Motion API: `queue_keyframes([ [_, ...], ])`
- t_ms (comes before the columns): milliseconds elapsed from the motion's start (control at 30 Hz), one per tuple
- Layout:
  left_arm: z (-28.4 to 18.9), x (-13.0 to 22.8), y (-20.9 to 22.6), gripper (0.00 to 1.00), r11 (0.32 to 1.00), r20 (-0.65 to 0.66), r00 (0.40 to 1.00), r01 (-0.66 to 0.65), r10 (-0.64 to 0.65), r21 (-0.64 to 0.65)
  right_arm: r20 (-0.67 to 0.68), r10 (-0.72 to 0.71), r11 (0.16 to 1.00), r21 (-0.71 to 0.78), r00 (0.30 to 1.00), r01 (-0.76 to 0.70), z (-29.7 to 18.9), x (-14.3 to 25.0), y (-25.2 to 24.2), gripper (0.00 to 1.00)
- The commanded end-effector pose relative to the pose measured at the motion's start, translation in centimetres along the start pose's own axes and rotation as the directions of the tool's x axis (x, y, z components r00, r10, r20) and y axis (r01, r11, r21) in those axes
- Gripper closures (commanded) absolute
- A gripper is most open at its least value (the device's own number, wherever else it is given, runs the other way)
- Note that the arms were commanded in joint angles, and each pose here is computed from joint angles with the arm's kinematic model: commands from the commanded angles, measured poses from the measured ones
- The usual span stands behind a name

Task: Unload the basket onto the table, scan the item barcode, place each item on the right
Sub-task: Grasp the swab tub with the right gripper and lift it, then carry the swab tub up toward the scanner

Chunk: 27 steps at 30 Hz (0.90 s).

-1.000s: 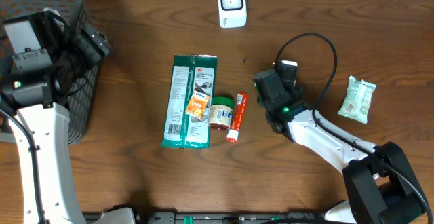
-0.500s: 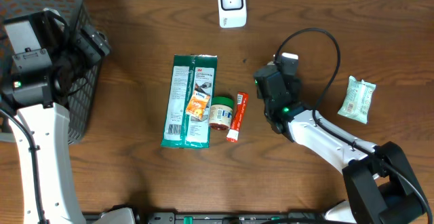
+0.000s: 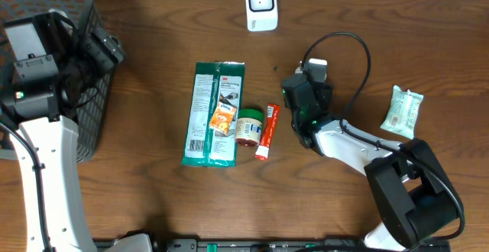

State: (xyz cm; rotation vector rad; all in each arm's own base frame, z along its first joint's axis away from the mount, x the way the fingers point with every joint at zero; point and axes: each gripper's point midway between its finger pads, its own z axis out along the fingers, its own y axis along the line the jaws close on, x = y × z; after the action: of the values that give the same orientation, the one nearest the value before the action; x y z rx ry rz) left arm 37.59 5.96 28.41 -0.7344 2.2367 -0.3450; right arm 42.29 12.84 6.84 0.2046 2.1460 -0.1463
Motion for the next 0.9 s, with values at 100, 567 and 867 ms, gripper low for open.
queue_keyframes([
  [100, -0.6, -0.7, -0.1, 0.14, 1.0, 0.026, 1.0, -0.001, 0.001, -0.004, 0.017, -0.156, 0.988, 0.023, 0.988, 0.155, -0.1, -0.5, -0.3, 0.11],
  [567, -0.6, -0.7, -0.1, 0.14, 1.0, 0.026, 1.0, -0.001, 0.001, -0.004, 0.043, -0.318, 0.948, 0.012, 0.947, 0.318, -2.9, -3.2, -0.6, 0.01],
  [867, -0.6, -0.7, -0.1, 0.14, 1.0, 0.026, 1.0, -0.001, 0.001, -0.004, 0.13, -0.329, 0.886, -0.301, 0.935, 0.353, -13.8, -13.0, 1.3, 0.08],
])
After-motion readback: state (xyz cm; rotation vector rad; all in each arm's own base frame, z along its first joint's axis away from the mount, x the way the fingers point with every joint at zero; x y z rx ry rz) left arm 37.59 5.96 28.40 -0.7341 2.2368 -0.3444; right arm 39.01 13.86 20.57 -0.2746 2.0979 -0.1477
